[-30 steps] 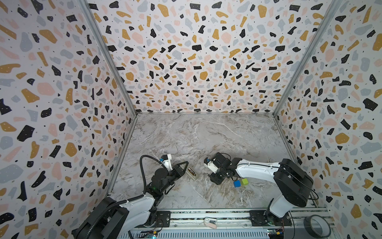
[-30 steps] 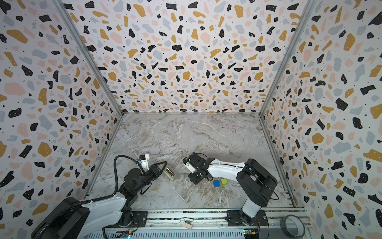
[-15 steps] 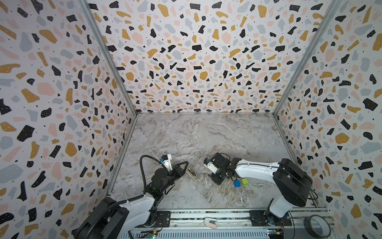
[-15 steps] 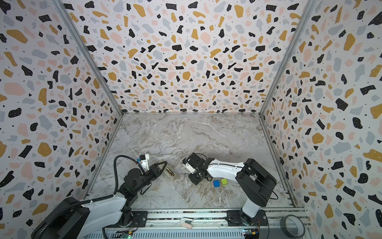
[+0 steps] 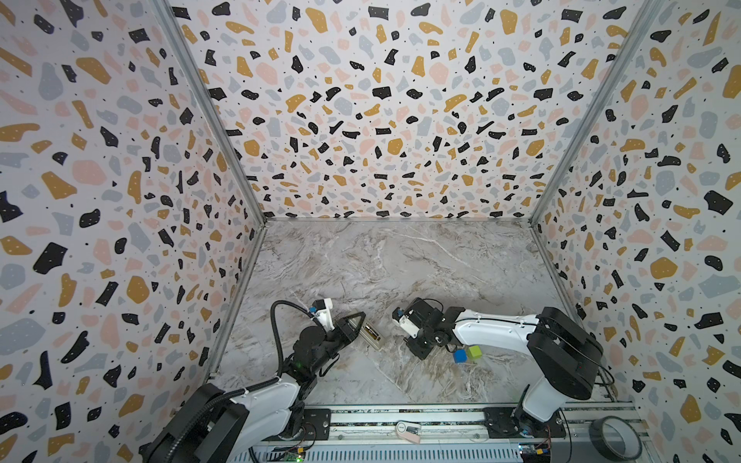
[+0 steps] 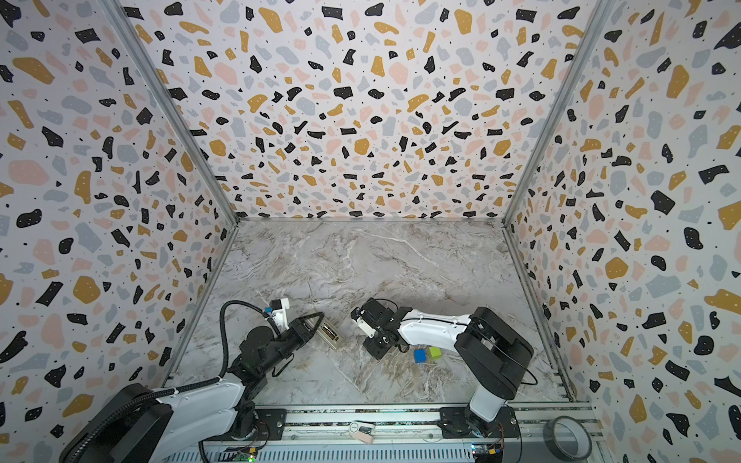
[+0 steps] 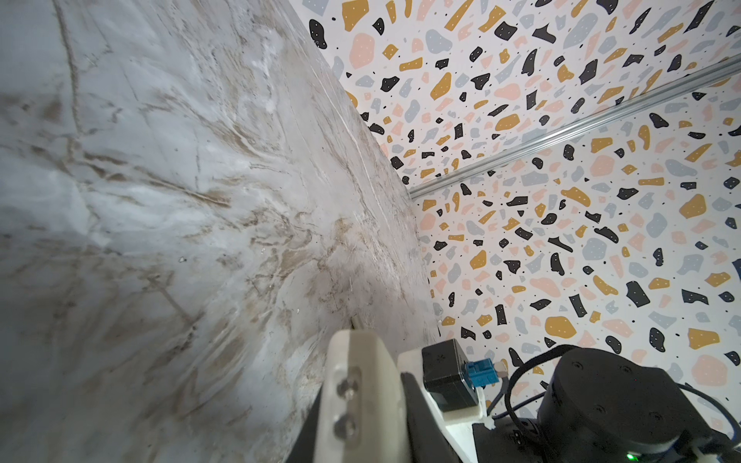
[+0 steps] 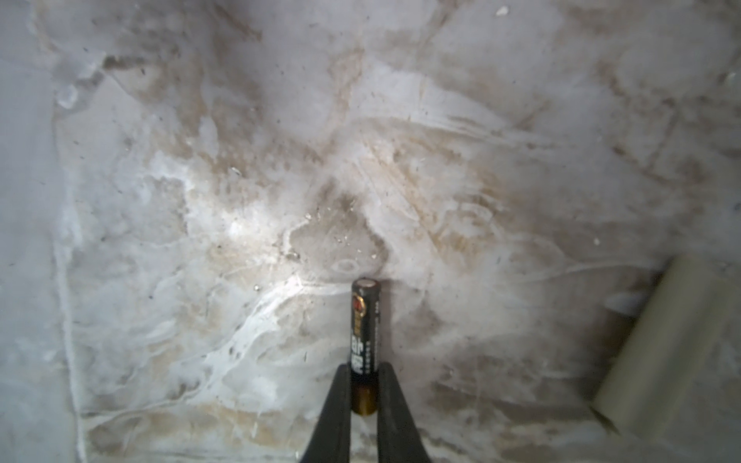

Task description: Load the batteries into the remote control

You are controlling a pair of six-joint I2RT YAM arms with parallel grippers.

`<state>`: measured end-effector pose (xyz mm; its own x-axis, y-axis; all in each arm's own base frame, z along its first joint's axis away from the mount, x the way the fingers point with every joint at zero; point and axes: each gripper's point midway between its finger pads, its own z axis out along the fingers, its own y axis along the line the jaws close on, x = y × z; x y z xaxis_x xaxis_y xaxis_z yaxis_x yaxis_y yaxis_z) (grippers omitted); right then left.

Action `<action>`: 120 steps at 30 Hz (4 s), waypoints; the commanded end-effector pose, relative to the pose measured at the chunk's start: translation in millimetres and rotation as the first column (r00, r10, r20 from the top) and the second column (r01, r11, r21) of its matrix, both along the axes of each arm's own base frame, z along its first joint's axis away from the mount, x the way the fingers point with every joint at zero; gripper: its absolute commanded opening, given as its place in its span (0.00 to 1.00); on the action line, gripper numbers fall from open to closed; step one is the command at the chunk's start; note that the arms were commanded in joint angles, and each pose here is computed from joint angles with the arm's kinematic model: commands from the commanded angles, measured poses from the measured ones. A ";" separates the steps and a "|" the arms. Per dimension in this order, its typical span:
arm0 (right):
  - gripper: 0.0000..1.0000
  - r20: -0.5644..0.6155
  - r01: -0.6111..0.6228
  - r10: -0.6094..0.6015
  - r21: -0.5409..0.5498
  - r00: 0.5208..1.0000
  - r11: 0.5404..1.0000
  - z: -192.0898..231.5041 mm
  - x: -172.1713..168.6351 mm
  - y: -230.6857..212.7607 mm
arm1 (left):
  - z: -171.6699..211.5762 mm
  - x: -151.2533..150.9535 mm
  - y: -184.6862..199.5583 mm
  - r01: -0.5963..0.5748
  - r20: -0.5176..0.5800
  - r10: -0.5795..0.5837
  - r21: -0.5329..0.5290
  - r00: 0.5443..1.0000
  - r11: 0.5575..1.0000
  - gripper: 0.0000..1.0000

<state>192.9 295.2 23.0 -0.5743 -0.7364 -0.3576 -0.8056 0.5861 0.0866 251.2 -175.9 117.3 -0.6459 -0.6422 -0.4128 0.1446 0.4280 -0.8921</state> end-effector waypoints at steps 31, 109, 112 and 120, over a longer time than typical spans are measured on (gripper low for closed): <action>0.00 0.105 -0.107 0.092 0.151 0.990 0.983 102.5 -13.8 29.1 | 13.0 -1.7 1.5 0.004 0.062 -0.002 -0.030 0.998 1.000 0.00; 0.00 0.085 -0.218 0.206 0.170 0.975 0.961 107.8 -14.7 104.7 | 8.8 -9.6 1.1 0.033 0.082 -0.034 0.004 0.996 0.999 0.00; 0.00 0.091 -0.214 0.200 0.173 0.975 0.961 107.4 -13.3 106.7 | 8.7 -9.9 1.4 0.033 0.082 -0.033 0.002 0.996 0.999 0.00; 0.00 0.104 -0.183 0.167 0.175 0.980 0.967 107.5 -4.5 106.6 | 11.0 -10.9 -1.0 0.047 0.088 -0.046 -0.002 0.995 0.999 0.00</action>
